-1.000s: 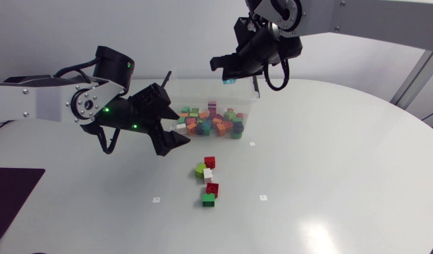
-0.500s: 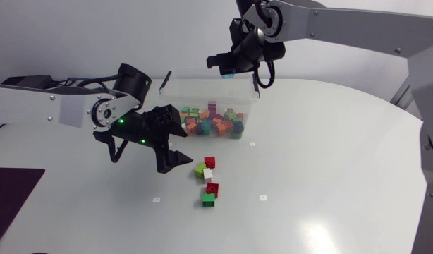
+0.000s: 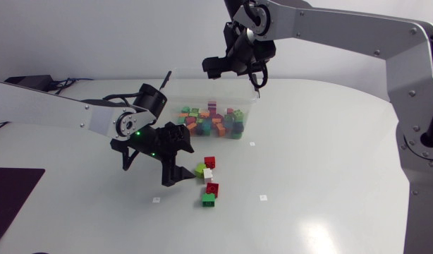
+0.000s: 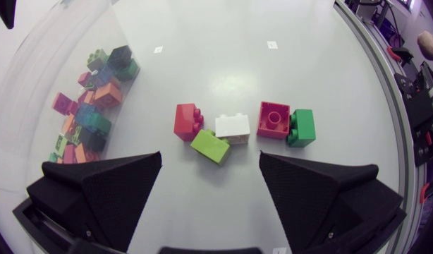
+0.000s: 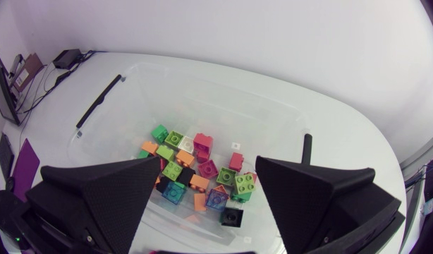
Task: Place the duplo bricks in the container
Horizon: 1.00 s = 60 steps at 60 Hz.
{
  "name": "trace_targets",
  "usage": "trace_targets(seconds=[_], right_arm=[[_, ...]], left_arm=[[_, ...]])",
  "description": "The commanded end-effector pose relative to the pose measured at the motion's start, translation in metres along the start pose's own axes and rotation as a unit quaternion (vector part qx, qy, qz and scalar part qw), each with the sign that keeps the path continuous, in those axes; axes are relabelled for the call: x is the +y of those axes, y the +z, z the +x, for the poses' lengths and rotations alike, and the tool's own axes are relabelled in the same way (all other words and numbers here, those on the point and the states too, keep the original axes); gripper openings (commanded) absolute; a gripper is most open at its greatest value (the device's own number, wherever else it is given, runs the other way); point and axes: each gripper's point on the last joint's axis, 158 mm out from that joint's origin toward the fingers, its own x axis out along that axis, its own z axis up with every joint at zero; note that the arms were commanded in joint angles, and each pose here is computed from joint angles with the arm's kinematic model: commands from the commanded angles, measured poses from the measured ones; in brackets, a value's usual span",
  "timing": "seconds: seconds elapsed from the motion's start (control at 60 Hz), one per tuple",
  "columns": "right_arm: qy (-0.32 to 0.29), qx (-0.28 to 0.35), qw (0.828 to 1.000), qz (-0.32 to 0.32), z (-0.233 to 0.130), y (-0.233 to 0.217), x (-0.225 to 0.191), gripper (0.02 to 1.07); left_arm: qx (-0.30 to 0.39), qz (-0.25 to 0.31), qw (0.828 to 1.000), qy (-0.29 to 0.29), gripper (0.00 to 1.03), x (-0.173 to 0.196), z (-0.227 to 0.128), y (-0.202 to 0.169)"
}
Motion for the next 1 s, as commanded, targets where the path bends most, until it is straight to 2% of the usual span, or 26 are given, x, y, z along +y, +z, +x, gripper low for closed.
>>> trace_targets(seconds=[0.0,0.583,0.983], right_arm=[[-0.002,0.003,1.000,0.001,-0.011,-0.003,0.004,1.02],[0.000,0.061,0.998,-0.025,-0.045,-0.079,0.008,1.02],[0.032,0.124,0.990,-0.050,-0.052,-0.173,0.031,1.02]], left_arm=[[-0.005,0.027,1.000,-0.006,0.96,0.004,0.006,0.005],[0.010,0.085,0.995,-0.047,0.91,-0.012,0.039,-0.007],[-0.007,0.128,0.990,-0.054,0.82,-0.005,0.049,0.001]])
